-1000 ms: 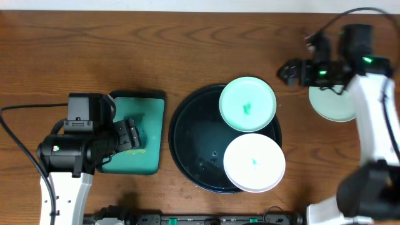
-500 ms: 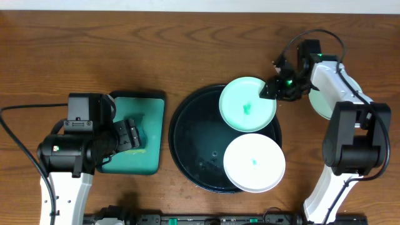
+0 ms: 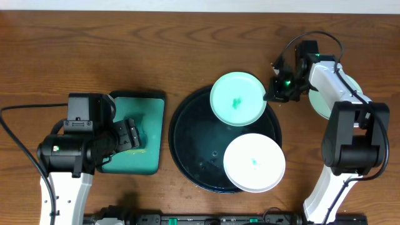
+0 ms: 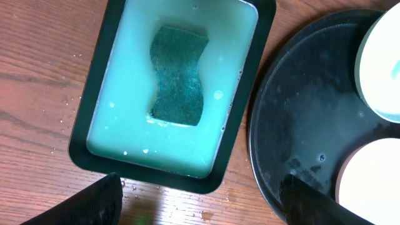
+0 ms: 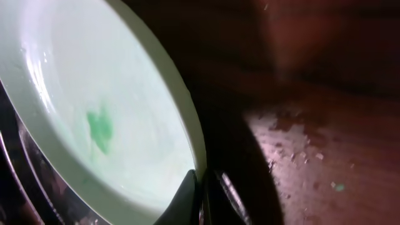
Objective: Clean dirty plates on tray and stack at the side
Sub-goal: 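Move the right gripper back and grip the remaining pale green plate rim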
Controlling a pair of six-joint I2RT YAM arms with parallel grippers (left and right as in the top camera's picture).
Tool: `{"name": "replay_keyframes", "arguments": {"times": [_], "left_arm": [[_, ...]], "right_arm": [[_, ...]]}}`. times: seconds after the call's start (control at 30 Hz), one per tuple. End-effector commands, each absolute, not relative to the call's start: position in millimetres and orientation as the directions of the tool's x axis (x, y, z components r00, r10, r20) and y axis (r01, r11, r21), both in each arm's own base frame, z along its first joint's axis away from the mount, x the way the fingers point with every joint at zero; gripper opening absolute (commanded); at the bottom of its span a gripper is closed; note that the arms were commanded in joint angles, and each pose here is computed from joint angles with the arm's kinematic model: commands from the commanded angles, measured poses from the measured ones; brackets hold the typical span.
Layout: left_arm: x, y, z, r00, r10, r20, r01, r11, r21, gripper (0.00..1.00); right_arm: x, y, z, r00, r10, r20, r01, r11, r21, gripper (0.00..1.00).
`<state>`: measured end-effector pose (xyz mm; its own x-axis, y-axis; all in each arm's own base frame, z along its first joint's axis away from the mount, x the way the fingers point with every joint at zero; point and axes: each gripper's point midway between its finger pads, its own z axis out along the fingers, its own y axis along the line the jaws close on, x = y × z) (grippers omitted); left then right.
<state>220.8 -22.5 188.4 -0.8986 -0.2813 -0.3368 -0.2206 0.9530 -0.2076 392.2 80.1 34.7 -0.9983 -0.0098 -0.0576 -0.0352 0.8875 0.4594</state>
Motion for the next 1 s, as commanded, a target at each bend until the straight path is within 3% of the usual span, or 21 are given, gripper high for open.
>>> {"name": "replay_keyframes", "arguments": {"times": [0.0, 0.23, 0.6, 0.63, 0.7, 0.73, 0.97], "left_arm": [[221.7, -24.4, 191.2, -0.896, -0.291, -0.336, -0.224, 0.949, -0.223, 0.81], [221.7, -24.4, 191.2, -0.896, -0.291, -0.336, -0.224, 0.949, -0.223, 0.81], [221.7, -24.4, 191.2, -0.896, -0.291, -0.336, -0.224, 0.949, -0.223, 0.80], [221.7, -24.4, 191.2, -0.896, -0.291, -0.336, -0.224, 0.949, -0.223, 0.81], [221.7, -24.4, 191.2, -0.896, -0.291, -0.336, -0.224, 0.949, -0.223, 0.81], [221.7, -24.4, 191.2, -0.896, -0.291, -0.336, -0.224, 0.949, -0.223, 0.81], [221.7, -24.3, 191.2, -0.896, -0.290, -0.336, -0.224, 0.949, -0.223, 0.81]], "right_arm": [[385.1, 107.5, 64.0, -0.992, -0.068, -0.107, -0.111, 0.871, 0.479, 0.01], [362.8, 142.8, 59.4, -0.983, -0.170, -0.063, -0.180, 0.879, 0.441, 0.01], [353.7, 158.7, 29.1, -0.984, -0.179, -0.003, -0.166, 0.908, 0.384, 0.01], [354.0, 158.8, 26.5, -0.985, -0.170, 0.003, -0.156, 0.910, 0.384, 0.06], [354.5, 159.0, 23.2, -0.986, -0.165, 0.009, -0.149, 0.911, 0.384, 0.58], [354.7, 159.2, 20.9, -0.986, -0.165, 0.011, -0.148, 0.911, 0.384, 0.63], [363.7, 168.5, 12.6, -0.985, -0.171, -0.023, -0.166, 0.906, 0.390, 0.58]]}}
